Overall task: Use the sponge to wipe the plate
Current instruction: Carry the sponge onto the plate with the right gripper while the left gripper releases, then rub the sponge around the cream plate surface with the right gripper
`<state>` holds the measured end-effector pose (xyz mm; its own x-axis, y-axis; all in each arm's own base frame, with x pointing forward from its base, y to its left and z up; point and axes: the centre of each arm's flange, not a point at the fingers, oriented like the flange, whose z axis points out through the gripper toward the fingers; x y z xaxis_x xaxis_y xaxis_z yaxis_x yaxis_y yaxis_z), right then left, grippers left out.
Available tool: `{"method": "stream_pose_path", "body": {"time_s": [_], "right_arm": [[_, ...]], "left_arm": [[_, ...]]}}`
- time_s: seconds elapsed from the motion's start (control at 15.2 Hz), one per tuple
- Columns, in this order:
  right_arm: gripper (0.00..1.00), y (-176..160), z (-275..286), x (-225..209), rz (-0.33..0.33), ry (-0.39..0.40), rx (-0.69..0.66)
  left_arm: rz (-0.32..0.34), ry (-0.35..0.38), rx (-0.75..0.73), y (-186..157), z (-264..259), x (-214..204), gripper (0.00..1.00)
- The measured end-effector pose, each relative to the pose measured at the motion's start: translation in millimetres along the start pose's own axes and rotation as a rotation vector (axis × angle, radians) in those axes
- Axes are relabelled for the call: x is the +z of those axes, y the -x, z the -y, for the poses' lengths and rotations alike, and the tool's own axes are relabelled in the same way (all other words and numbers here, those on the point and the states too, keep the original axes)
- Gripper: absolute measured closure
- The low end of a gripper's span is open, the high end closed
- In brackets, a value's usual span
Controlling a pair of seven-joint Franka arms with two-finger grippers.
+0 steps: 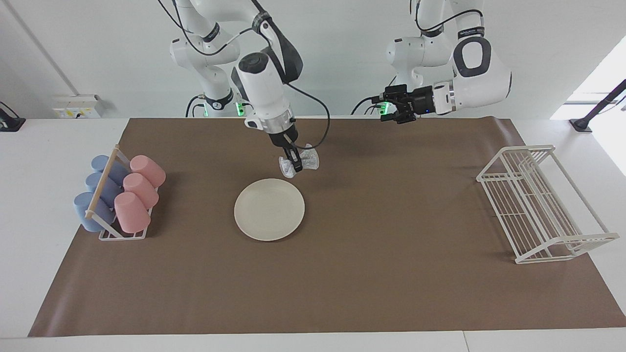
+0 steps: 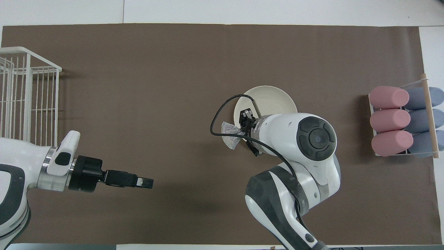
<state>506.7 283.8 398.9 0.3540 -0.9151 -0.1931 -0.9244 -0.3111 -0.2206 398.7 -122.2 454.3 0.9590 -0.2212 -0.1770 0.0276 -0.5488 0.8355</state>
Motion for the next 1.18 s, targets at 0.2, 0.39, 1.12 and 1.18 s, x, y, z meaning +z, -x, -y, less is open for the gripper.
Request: {"method": "stream_pose_path", "body": {"time_s": [0.2,0.39,1.12,1.18], "right_arm": [[0.90,-46,-9,55,0.002,0.019,-0.043],[0.90,-70,-14,86,0.012,0.038,-0.041],[0.90,-144,-10,83,-0.010,-0.009,-0.175],[0.90,-147,-11,83,-0.011,-0.010,-0.177]], "left_arm": [[-0.035,-0.168,-0.026,-5,12,-12,0.00],[-0.067,-0.326,-0.031,-8,24,-21,0.00],[-0.128,-0.687,0.004,-21,31,-31,0.00],[-0.130,-0.686,0.003,-21,32,-32,0.00]]}}
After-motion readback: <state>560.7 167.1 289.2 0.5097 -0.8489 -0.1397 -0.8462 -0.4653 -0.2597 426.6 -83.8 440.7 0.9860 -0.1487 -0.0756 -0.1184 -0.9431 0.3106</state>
